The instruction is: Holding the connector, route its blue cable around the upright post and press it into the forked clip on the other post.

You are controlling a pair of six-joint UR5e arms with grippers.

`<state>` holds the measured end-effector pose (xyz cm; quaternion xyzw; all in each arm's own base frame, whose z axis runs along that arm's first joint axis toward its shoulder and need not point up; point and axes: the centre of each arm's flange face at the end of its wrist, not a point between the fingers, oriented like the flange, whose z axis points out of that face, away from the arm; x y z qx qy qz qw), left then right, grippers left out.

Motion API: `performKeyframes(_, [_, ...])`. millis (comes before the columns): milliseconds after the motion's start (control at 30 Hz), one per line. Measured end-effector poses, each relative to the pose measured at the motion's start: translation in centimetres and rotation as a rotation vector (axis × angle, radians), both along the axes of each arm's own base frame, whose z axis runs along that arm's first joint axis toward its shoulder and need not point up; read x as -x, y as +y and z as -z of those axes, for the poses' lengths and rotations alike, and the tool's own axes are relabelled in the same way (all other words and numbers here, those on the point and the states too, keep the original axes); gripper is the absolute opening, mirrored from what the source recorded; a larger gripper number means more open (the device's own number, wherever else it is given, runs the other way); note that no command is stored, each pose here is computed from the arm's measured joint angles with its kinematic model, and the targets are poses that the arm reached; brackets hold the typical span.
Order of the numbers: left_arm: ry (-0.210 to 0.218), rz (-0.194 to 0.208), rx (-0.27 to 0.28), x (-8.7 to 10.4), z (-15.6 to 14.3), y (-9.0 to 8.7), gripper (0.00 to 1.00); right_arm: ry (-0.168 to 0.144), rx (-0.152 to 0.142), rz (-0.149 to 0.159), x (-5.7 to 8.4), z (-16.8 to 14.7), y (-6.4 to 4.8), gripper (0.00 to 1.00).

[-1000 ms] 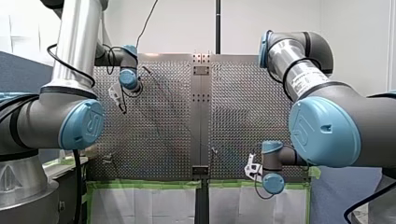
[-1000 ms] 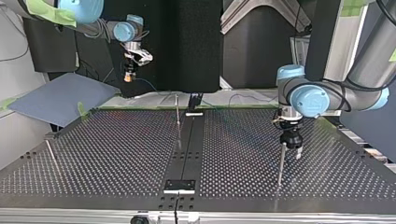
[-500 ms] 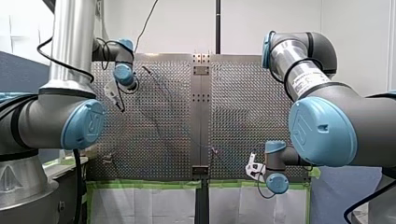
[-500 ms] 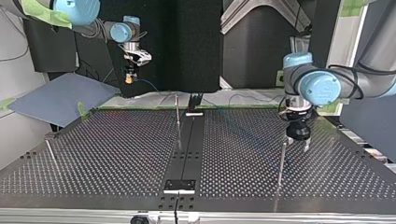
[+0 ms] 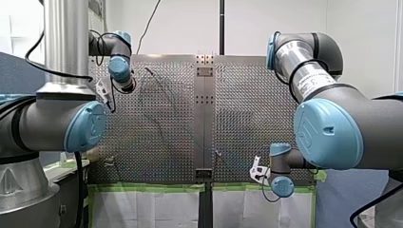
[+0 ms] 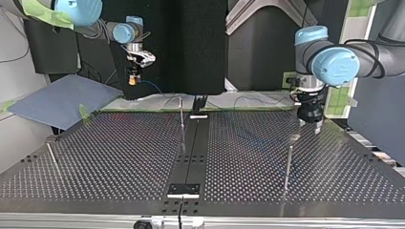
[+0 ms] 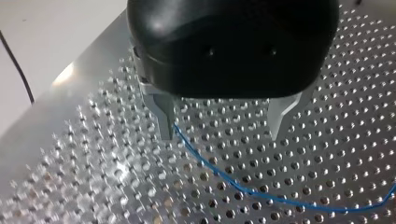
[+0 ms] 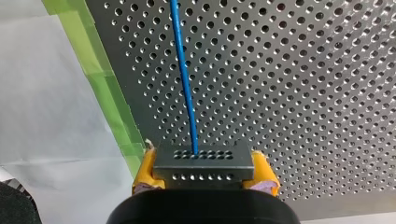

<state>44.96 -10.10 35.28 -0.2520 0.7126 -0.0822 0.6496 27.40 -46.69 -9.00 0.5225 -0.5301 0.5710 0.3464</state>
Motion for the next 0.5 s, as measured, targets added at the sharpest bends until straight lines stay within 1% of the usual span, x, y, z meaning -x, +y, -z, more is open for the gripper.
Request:
performKeyframes(100, [0.006,0.007,-0.031,1.0,-1.2,-0.1,1.0,0.0,0.001,-0.001,0.0,0.0,0.0,0.0])
performKeyframes(200, [0.001,0.014,-0.063,1.8,-2.9,-0.3,1.0,-0.002,0.002,-0.004,-0.1,0.0,0.0,0.0])
performKeyframes(333, [-0.02,0.021,-0.108,2.8,-5.8,-0.4,1.0,-0.003,0.002,-0.013,-0.3,0.0,0.1,0.0])
performKeyframes(500, [-0.048,0.024,-0.147,3.8,-8.9,-0.5,1.0,-0.003,0.003,-0.016,-0.3,0.0,0.1,0.0])
